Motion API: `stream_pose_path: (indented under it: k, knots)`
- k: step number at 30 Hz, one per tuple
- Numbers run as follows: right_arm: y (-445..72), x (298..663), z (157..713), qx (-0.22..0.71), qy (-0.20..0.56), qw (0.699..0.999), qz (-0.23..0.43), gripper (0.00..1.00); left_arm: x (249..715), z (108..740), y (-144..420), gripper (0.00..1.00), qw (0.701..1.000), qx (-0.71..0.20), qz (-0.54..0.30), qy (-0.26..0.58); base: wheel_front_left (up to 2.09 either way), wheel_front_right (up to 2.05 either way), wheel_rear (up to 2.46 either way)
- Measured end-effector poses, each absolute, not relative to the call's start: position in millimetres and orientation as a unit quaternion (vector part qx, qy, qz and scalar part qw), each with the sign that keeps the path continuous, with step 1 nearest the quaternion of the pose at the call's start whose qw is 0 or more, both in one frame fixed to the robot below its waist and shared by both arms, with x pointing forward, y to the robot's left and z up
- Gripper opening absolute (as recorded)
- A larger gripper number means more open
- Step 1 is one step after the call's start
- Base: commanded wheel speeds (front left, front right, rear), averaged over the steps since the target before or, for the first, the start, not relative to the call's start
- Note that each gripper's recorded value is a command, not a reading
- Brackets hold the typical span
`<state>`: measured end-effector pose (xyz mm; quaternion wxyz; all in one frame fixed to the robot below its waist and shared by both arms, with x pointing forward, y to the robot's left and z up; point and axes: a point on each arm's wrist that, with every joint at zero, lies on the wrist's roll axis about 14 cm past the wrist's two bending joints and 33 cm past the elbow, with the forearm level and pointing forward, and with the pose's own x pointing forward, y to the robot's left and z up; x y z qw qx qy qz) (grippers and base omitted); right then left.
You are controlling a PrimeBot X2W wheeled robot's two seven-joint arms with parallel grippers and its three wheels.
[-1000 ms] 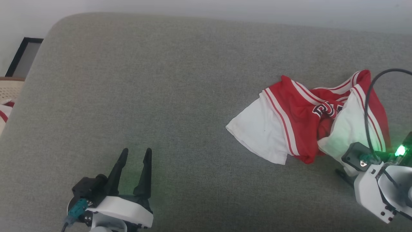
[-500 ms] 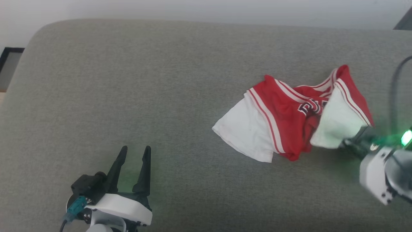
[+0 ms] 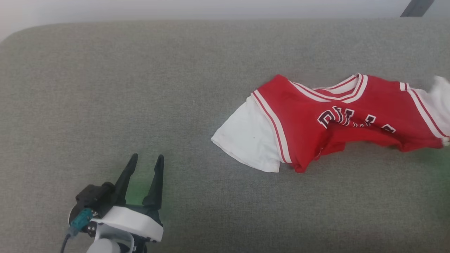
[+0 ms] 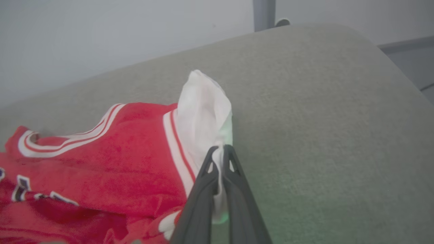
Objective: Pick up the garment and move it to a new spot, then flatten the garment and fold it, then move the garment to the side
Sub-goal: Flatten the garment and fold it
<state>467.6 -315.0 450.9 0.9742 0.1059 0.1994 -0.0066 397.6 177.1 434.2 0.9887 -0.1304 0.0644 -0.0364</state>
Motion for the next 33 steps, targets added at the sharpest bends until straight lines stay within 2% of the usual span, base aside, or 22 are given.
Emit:
stream_pose_path:
  k: [3, 7, 11, 12, 15, 19, 26, 29, 33]
  knots:
    - [-346.5, 463.5, 435.2, 0.162, 0.2, 0.963, -0.08, 0.0, 404.5, 433.1, 174.6, 1.0, 0.989, -0.125, -0.046, 0.065, 0.0, 0.0, 0.0]
    - [-376.6, 458.5, 412.8, 0.169, 0.216, 0.951, -0.146, 0.0, 411.1, 429.8, 174.8, 1.0, 0.989, -0.122, -0.051, 0.069, 0.0, 0.0, 0.0]
    - [-377.9, 452.9, 388.5, 0.149, 0.241, 0.945, -0.164, 0.0, 415.8, 428.2, 177.3, 1.0, 0.989, -0.116, -0.054, 0.071, 0.0, 0.0, 0.0]
    - [-376.1, 453.4, 387.1, 0.145, 0.239, 0.946, -0.164, 0.06, 417.9, 429.3, 178.9, 1.0, 0.99, -0.113, -0.056, 0.069, 0.0, 0.0, 0.0]
    - [-378.3, 451.3, 391.5, 0.139, 0.217, 0.951, -0.171, 1.0, 426.8, 438.9, 180.0, 1.0, 0.991, -0.1, -0.07, 0.056, 0.0, 0.0, 0.0]
    - [-384.8, 444.7, 411.6, 0.116, 0.163, 0.964, -0.174, 1.0, 437.7, 458.5, 174.5, 1.0, 0.991, -0.074, -0.108, 0.034, 0.0, 0.0, 0.0]
    - [-402.7, 423.3, 467.4, 0.074, 0.071, 0.981, -0.166, 1.0, 468.4, 503.8, 127.9, 1.0, 0.972, -0.014, -0.233, 0.008, 0.0, 0.0, 0.0]
    - [-406.3, 416.0, 503.9, 0.061, 0.009, 0.985, -0.164, 1.0, 480.6, 510.6, 97.2, 1.0, 0.955, 0.0, -0.291, 0.051, 0.0, 0.0, 0.0]
    - [-391.9, 400.2, 519.1, 0.054, -0.027, 0.986, -0.155, 1.0, 484.6, 498.6, 54.1, 1.0, 0.919, -0.013, -0.356, 0.171, 0.0, 0.0, 0.0]
